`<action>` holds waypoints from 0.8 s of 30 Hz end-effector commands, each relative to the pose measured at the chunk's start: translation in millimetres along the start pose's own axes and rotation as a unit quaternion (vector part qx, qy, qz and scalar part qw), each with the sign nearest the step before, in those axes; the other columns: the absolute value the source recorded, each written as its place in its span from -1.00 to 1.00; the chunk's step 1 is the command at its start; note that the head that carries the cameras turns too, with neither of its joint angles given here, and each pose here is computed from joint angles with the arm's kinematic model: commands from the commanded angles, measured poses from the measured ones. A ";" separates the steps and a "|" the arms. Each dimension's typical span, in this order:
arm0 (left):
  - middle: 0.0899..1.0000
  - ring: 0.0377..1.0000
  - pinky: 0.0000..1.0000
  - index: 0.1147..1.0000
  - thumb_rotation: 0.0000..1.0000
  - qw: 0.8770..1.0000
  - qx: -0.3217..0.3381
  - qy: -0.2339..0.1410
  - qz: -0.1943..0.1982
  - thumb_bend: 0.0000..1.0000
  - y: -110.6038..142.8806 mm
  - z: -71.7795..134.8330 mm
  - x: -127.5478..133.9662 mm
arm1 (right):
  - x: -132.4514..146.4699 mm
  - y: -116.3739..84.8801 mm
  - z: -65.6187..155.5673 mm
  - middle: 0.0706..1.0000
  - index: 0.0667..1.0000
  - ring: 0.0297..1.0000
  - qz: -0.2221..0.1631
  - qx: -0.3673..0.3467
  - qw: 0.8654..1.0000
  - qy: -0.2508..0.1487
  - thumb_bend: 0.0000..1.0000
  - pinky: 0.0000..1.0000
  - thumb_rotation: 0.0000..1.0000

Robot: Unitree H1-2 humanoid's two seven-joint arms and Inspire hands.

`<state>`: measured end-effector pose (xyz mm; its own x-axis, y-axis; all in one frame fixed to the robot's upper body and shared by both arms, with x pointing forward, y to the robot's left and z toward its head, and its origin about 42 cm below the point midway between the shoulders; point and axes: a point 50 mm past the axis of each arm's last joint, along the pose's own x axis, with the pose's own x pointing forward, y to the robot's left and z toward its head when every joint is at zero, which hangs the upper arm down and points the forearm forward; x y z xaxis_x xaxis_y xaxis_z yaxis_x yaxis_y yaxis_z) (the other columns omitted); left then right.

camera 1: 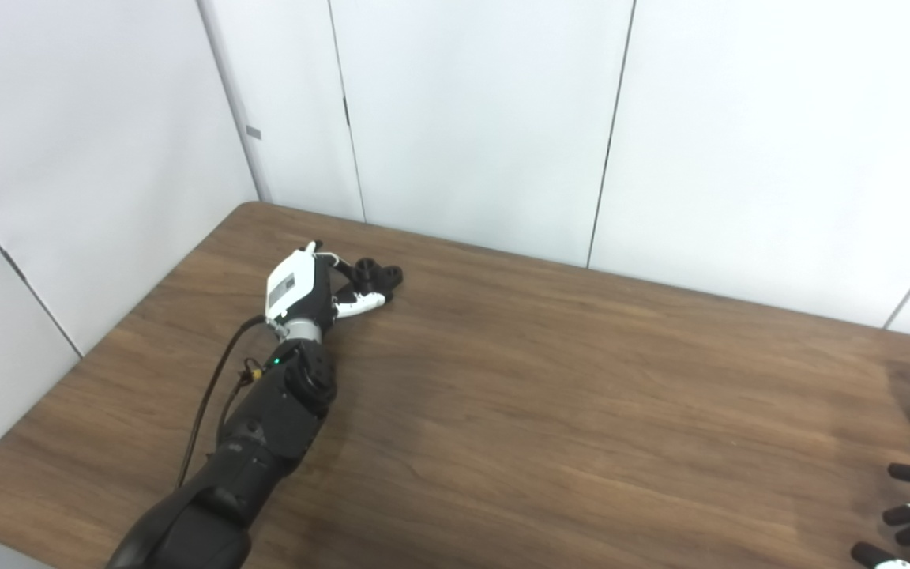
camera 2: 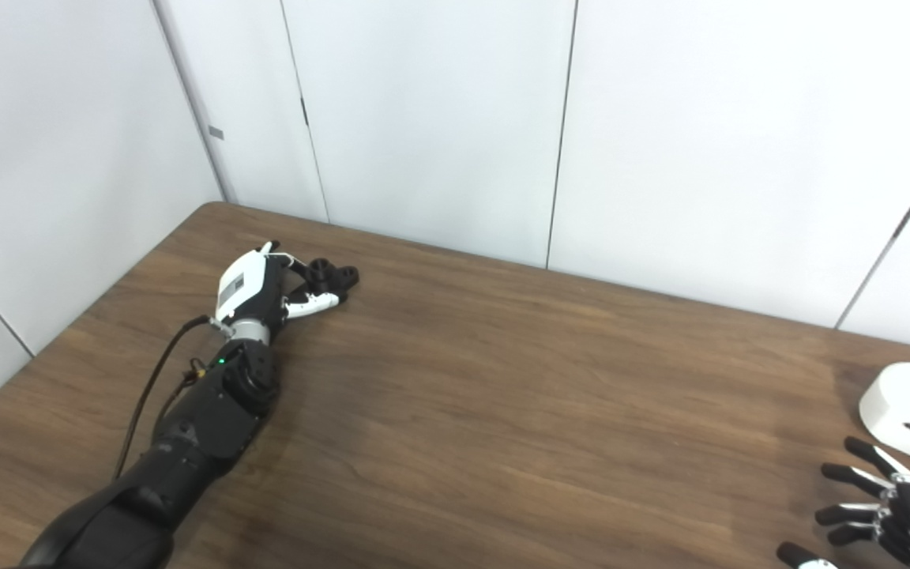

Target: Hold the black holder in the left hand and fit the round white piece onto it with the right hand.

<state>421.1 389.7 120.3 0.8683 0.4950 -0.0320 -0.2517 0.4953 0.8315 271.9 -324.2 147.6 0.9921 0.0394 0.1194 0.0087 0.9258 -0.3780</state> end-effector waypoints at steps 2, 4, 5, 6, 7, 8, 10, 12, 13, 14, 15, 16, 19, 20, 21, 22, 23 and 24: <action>0.92 1.00 1.00 -0.14 -0.85 0.996 0.030 0.053 -0.059 0.04 -26.4 -31.0 -17.4 | 5.5 -11.5 16.1 0.42 0.65 0.05 -0.005 -0.012 0.999 -0.036 0.32 -0.11 -0.87; 0.92 1.00 1.00 -0.14 -0.85 0.996 0.030 0.053 -0.059 0.04 -26.4 -31.0 -17.4 | 5.5 -11.5 16.1 0.42 0.65 0.05 -0.005 -0.012 0.999 -0.036 0.32 -0.11 -0.87; 0.92 1.00 1.00 -0.14 -0.85 0.996 0.030 0.053 -0.059 0.04 -26.4 -31.0 -17.4 | 5.5 -11.5 16.1 0.42 0.65 0.05 -0.005 -0.012 0.999 -0.036 0.32 -0.11 -0.87; 0.92 1.00 1.00 -0.14 -0.85 0.996 0.030 0.053 -0.059 0.04 -26.4 -31.0 -17.4 | 5.5 -11.5 16.1 0.42 0.65 0.05 -0.005 -0.012 0.999 -0.036 0.32 -0.11 -0.87; 0.92 1.00 1.00 -0.14 -0.85 0.996 0.030 0.053 -0.059 0.04 -26.4 -31.0 -17.4 | 5.5 -11.5 16.1 0.42 0.65 0.05 -0.005 -0.012 0.999 -0.036 0.32 -0.11 -0.87; 0.92 1.00 1.00 -0.14 -0.85 0.996 0.030 0.053 -0.059 0.04 -26.4 -31.0 -17.4 | 5.5 -11.5 16.1 0.42 0.65 0.05 -0.005 -0.012 0.999 -0.036 0.32 -0.11 -0.87; 0.92 1.00 1.00 -0.14 -0.85 0.996 0.030 0.053 -0.059 0.04 -26.4 -31.0 -17.4 | 5.5 -11.5 16.1 0.42 0.65 0.05 -0.005 -0.012 0.999 -0.036 0.32 -0.11 -0.87; 0.92 1.00 1.00 -0.14 -0.85 0.996 0.030 0.053 -0.059 0.04 -26.4 -31.0 -17.4 | 5.5 -11.5 16.1 0.42 0.65 0.05 -0.005 -0.012 0.999 -0.036 0.32 -0.11 -0.87; 0.92 1.00 1.00 -0.14 -0.85 0.996 0.030 0.053 -0.059 0.04 -26.4 -31.0 -17.4 | 5.5 -11.5 16.1 0.42 0.65 0.05 -0.005 -0.012 0.999 -0.036 0.32 -0.11 -0.87; 0.92 1.00 1.00 -0.14 -0.85 0.996 0.030 0.053 -0.059 0.04 -26.4 -31.0 -17.4 | 5.5 -11.5 16.1 0.42 0.65 0.05 -0.005 -0.012 0.999 -0.036 0.32 -0.11 -0.87; 0.92 1.00 1.00 -0.14 -0.85 0.996 0.030 0.053 -0.059 0.04 -26.4 -31.0 -17.4 | 5.5 -11.5 16.1 0.42 0.65 0.05 -0.005 -0.012 0.999 -0.036 0.32 -0.11 -0.87; 0.92 1.00 1.00 -0.14 -0.85 0.996 0.030 0.053 -0.059 0.04 -26.4 -31.0 -17.4 | 5.5 -11.5 16.1 0.42 0.65 0.05 -0.005 -0.012 0.999 -0.036 0.32 -0.11 -0.87; 0.92 1.00 1.00 -0.14 -0.85 0.996 0.030 0.053 -0.059 0.04 -26.4 -31.0 -17.4 | 5.5 -11.5 16.1 0.42 0.65 0.05 -0.005 -0.012 0.999 -0.036 0.32 -0.11 -0.87; 0.92 1.00 1.00 -0.14 -0.85 0.996 0.030 0.053 -0.059 0.04 -26.4 -31.0 -17.4 | 5.5 -11.5 16.1 0.42 0.65 0.05 -0.005 -0.012 0.999 -0.036 0.32 -0.11 -0.87; 0.92 1.00 1.00 -0.14 -0.85 0.996 0.030 0.053 -0.059 0.04 -26.4 -31.0 -17.4 | 5.5 -11.5 16.1 0.42 0.65 0.05 -0.005 -0.012 0.999 -0.036 0.32 -0.11 -0.87; 0.92 1.00 1.00 -0.14 -0.85 0.996 0.030 0.053 -0.059 0.04 -26.4 -31.0 -17.4 | 5.5 -11.5 16.1 0.42 0.65 0.05 -0.005 -0.012 0.999 -0.036 0.32 -0.11 -0.87; 0.92 1.00 1.00 -0.14 -0.85 0.996 0.030 0.053 -0.059 0.04 -26.4 -31.0 -17.4 | 5.5 -11.5 16.1 0.42 0.65 0.05 -0.005 -0.012 0.999 -0.036 0.32 -0.11 -0.87; 0.92 1.00 1.00 -0.14 -0.85 0.996 0.030 0.053 -0.059 0.04 -26.4 -31.0 -17.4 | 5.5 -11.5 16.1 0.42 0.65 0.05 -0.005 -0.012 0.999 -0.036 0.32 -0.11 -0.87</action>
